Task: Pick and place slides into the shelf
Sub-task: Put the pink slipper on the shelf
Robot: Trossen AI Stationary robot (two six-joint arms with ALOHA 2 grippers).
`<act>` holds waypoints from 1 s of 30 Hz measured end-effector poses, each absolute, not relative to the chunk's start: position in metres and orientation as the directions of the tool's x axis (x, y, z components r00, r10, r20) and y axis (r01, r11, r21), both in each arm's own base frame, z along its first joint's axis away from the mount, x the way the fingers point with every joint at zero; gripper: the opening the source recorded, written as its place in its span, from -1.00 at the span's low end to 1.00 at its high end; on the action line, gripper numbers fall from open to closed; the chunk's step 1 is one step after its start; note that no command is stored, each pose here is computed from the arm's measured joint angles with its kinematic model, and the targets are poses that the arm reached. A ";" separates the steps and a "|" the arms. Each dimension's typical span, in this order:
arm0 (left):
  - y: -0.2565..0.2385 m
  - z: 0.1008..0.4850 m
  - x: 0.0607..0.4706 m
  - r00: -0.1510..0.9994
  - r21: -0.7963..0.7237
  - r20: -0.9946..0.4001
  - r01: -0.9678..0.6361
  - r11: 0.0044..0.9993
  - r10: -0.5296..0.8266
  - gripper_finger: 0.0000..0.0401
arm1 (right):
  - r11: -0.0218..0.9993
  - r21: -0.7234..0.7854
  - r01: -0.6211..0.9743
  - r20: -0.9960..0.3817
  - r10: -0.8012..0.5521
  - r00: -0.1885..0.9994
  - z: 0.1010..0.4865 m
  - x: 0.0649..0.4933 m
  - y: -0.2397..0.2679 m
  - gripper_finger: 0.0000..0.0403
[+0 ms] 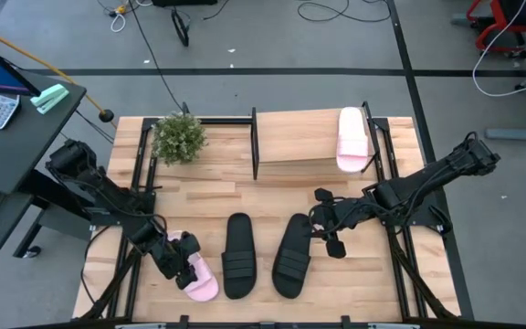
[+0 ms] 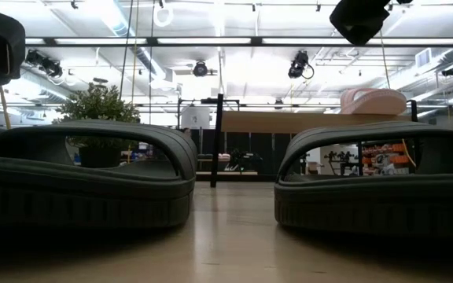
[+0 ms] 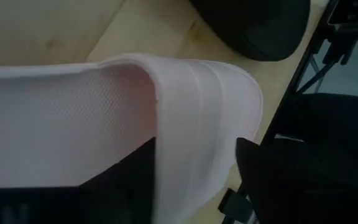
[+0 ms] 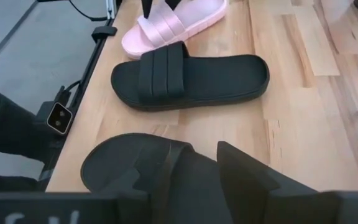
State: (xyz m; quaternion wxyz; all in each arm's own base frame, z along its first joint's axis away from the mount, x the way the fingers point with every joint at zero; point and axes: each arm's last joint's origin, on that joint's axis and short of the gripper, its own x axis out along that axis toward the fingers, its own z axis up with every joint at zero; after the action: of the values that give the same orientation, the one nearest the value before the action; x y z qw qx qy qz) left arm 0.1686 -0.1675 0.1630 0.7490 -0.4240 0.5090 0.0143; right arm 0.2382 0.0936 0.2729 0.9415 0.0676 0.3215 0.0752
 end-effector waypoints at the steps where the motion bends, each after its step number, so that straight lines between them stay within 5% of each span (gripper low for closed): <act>1: -0.167 0.163 0.168 0.477 -0.619 -0.776 -0.454 0.641 -0.412 -0.07 | 0.979 0.179 -0.096 -0.595 0.185 0.782 0.273 0.238 0.094 -0.32; 8: -0.169 0.164 0.168 0.453 -0.624 -0.771 -0.393 0.675 -0.448 -0.90 | 0.978 0.185 -0.094 -0.595 0.188 0.781 0.273 0.238 0.094 -0.40; 19: -0.174 0.180 0.173 0.420 -0.655 -0.747 -0.332 0.679 -0.515 -0.94 | 0.961 0.257 -0.105 -0.582 0.241 0.777 0.279 0.234 0.094 -0.61; 30: -0.149 0.253 0.212 0.343 -0.578 -0.790 -0.144 0.803 -0.507 -0.94 | 0.967 0.189 -0.168 -0.556 0.247 0.794 0.328 0.222 0.090 -0.79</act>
State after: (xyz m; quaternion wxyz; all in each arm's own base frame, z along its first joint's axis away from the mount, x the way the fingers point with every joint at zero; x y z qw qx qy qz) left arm 0.2121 -0.1493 0.2528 0.7664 -0.2902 0.5606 -0.1186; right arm 0.2223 0.0896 0.3283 0.9448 0.0649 0.3018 0.1098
